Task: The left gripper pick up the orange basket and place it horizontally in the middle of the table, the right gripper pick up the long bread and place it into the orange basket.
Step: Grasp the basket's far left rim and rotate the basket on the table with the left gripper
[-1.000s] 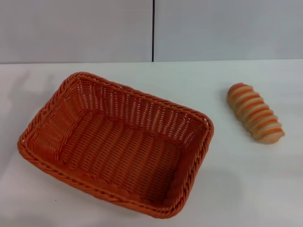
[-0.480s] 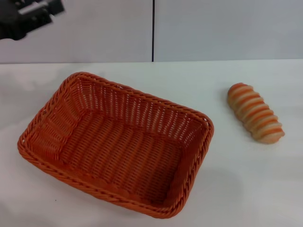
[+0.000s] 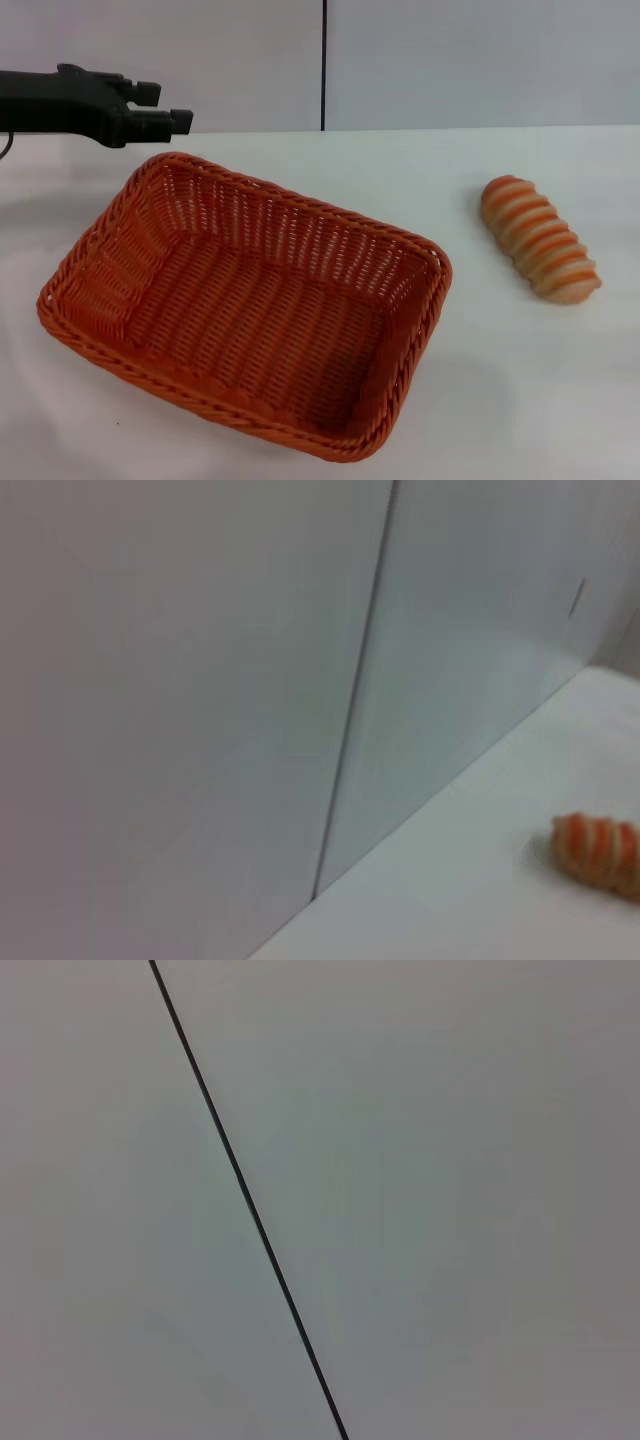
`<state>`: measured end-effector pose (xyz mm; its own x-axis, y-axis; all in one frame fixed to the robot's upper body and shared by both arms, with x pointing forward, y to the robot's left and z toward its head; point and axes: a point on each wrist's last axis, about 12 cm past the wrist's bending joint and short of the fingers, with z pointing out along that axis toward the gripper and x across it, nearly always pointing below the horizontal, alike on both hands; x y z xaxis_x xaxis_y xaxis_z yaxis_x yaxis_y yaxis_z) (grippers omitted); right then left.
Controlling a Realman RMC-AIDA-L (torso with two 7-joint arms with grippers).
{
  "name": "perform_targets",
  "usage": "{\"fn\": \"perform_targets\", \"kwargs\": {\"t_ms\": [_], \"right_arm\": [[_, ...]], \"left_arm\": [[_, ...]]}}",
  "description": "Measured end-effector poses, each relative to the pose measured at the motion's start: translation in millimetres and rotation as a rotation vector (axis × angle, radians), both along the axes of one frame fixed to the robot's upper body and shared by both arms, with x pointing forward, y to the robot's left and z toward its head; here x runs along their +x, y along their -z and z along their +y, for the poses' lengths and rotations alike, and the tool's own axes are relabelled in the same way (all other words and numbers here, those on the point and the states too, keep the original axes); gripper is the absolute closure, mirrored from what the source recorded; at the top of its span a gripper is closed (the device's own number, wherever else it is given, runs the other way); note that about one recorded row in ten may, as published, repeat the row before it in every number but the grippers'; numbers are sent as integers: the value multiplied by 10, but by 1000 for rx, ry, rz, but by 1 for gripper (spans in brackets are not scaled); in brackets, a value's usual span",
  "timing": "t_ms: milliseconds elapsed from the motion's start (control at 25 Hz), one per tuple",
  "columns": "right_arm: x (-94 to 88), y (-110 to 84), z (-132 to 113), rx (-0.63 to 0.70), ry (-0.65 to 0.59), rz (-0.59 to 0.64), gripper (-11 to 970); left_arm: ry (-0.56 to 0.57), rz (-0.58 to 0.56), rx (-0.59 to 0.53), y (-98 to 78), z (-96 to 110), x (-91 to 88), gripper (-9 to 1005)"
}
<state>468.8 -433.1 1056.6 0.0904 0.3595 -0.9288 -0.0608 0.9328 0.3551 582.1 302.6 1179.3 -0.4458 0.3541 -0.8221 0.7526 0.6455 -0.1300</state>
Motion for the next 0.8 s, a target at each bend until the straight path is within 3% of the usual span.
{"fn": "perform_targets", "kwargs": {"t_ms": [520,800], "right_arm": [[-24,23,12,6,3,5,232],[-12,19,18,7,0,3,232]], "left_arm": [[-24,27,176,216,-32,44,397],[-19,43,196,312,-82,59,396]]}}
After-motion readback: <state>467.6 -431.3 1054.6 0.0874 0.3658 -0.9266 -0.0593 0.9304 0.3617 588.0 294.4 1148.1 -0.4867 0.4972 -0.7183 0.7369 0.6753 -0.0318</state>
